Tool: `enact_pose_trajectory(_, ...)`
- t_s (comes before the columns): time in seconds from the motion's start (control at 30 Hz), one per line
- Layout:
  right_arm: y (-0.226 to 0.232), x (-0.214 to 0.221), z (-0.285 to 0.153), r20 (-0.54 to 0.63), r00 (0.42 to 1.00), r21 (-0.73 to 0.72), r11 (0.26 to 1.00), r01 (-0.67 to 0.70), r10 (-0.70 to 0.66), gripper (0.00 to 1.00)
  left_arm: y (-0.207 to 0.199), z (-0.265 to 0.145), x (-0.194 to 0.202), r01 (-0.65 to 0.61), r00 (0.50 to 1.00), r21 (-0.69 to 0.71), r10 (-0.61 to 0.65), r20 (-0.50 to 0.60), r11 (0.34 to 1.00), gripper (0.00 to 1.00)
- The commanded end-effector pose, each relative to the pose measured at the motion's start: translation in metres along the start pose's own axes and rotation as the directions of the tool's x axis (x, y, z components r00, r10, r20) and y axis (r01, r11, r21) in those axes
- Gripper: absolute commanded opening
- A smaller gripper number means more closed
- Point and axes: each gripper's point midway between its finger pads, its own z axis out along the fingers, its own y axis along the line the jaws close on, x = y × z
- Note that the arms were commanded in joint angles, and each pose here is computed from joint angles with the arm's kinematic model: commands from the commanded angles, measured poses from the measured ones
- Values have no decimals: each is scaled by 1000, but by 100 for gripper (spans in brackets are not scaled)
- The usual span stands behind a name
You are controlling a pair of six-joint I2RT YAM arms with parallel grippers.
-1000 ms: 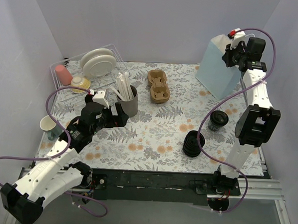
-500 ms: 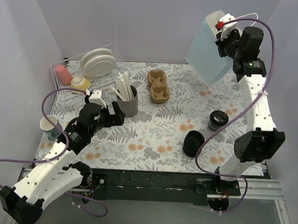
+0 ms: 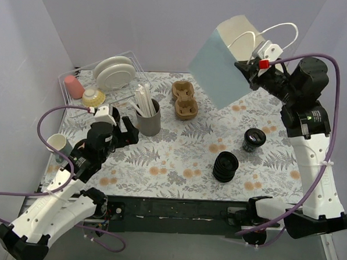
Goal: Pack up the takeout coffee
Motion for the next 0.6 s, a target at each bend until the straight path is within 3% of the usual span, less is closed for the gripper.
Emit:
enact_pose_trajectory(0.0, 48, -2, 5, 23, 998, -161, 985, -58, 63, 1, -9, -21, -31, 76, 997, -12, -76, 23, 997, 98)
enact_pose_trajectory(0.17, 99, 4, -3, 9, 995, -280, 955, -93, 99, 1, -38, -62, -91, 154, 985, 51, -157, 66, 987, 98)
enact_pose_trajectory(0.37, 161, 14, -10, -1, 989, -425, 895, -136, 149, 1, -46, -70, -100, 144, 989, 9, -144, -19, 990, 98)
enact_pose_trajectory(0.57, 219, 23, -8, -5, 987, -529, 837, -141, 164, 1, -53, -85, -114, 170, 985, 38, -170, -5, 985, 98)
